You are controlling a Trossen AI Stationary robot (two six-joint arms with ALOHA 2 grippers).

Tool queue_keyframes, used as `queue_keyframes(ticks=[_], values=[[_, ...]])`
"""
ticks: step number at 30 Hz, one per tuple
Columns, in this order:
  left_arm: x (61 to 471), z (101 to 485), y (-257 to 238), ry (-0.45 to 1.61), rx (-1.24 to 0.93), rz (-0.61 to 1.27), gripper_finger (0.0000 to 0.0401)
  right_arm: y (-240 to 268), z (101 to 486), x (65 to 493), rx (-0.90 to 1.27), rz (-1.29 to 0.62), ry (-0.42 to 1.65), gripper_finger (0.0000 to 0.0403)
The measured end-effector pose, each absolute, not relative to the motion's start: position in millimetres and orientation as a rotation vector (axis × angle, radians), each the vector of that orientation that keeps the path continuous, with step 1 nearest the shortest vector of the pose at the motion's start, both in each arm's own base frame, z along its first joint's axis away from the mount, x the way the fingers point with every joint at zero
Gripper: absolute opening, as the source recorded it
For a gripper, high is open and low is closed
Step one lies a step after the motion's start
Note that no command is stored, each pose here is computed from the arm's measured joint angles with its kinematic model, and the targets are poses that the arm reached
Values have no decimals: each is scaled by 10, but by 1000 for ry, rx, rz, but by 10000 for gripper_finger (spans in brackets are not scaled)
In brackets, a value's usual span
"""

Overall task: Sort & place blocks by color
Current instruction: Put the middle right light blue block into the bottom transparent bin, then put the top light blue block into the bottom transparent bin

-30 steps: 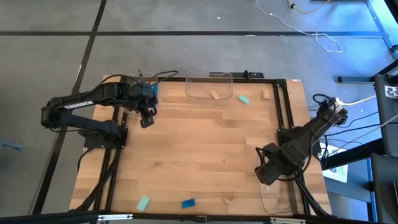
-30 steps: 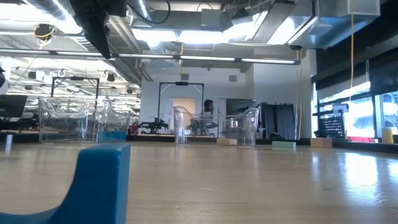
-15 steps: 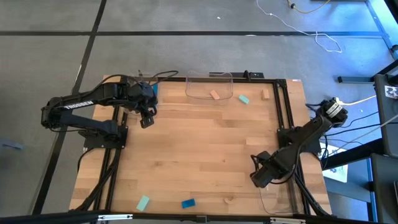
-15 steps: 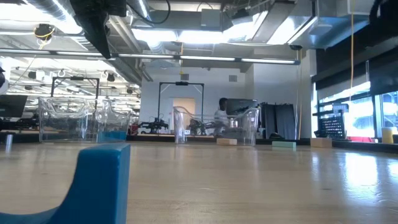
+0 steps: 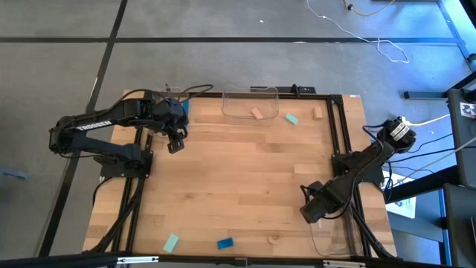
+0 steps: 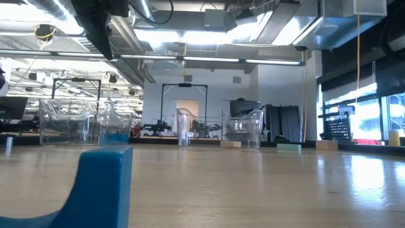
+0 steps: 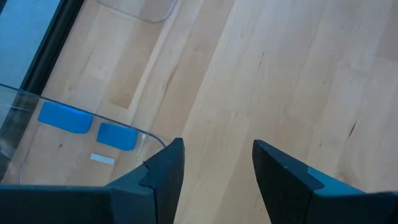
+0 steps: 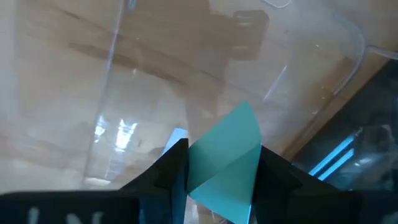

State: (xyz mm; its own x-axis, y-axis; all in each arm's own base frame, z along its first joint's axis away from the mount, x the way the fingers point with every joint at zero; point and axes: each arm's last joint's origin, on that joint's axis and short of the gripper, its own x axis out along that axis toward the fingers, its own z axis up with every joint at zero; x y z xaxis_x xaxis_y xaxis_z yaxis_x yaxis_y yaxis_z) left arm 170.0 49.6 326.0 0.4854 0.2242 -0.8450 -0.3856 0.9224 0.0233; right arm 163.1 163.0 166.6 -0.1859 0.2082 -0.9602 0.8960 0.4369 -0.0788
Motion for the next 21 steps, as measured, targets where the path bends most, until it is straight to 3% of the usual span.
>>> queue_keyframes(ticks=[4,11,21], values=[[1701,3260,496,998,-178,373,181,1643,1666,1644,985,-820,1662,126],[1700,3260,496,998,-178,373,181,1642,1666,1643,984,-822,1662,179],[1700,3260,496,998,-178,373,181,1635,1804,1762,1074,-792,1702,176]])
